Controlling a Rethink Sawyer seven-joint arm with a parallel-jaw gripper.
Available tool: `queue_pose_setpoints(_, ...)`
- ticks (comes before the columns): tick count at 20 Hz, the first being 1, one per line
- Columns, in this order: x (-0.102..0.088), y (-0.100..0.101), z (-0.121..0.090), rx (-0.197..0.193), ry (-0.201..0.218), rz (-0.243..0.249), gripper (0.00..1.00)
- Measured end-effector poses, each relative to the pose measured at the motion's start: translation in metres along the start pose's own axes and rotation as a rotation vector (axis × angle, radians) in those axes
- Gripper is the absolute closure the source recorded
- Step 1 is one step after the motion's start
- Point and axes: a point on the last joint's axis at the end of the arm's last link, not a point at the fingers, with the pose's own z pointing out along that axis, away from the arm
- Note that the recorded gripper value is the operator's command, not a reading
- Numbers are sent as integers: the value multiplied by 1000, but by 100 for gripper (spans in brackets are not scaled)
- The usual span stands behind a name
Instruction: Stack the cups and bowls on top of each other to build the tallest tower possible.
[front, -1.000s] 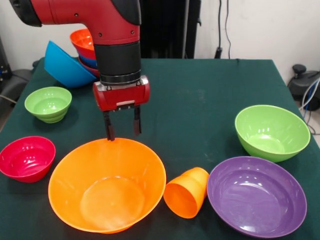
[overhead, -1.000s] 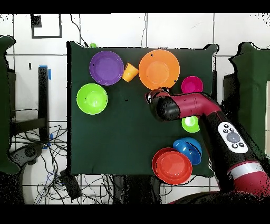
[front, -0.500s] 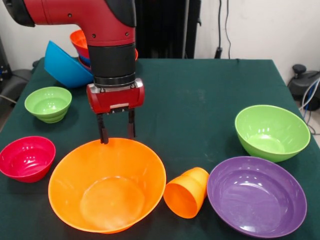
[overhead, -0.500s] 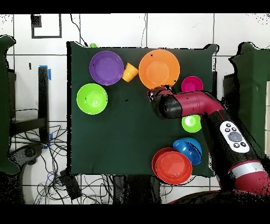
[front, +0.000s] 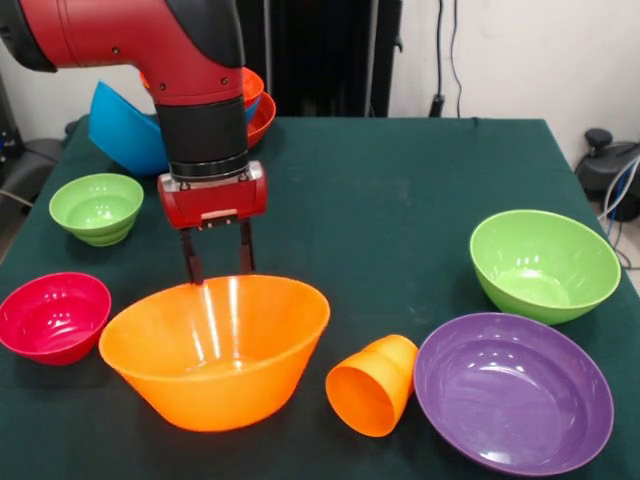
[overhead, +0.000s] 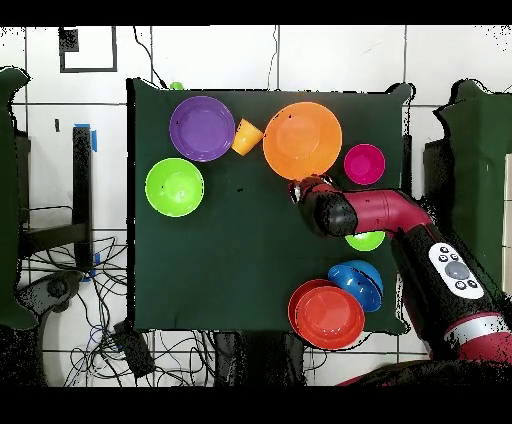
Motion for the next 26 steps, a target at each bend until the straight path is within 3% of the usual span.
queue_pose_setpoints(8, 22, -1, 14, -34, 22, 39, 0)
queue_pose_setpoints(16, 36, 15, 31, -62, 29, 22, 0)
queue_pose_setpoints(26, 44, 25, 36, -85, 42, 23, 0)
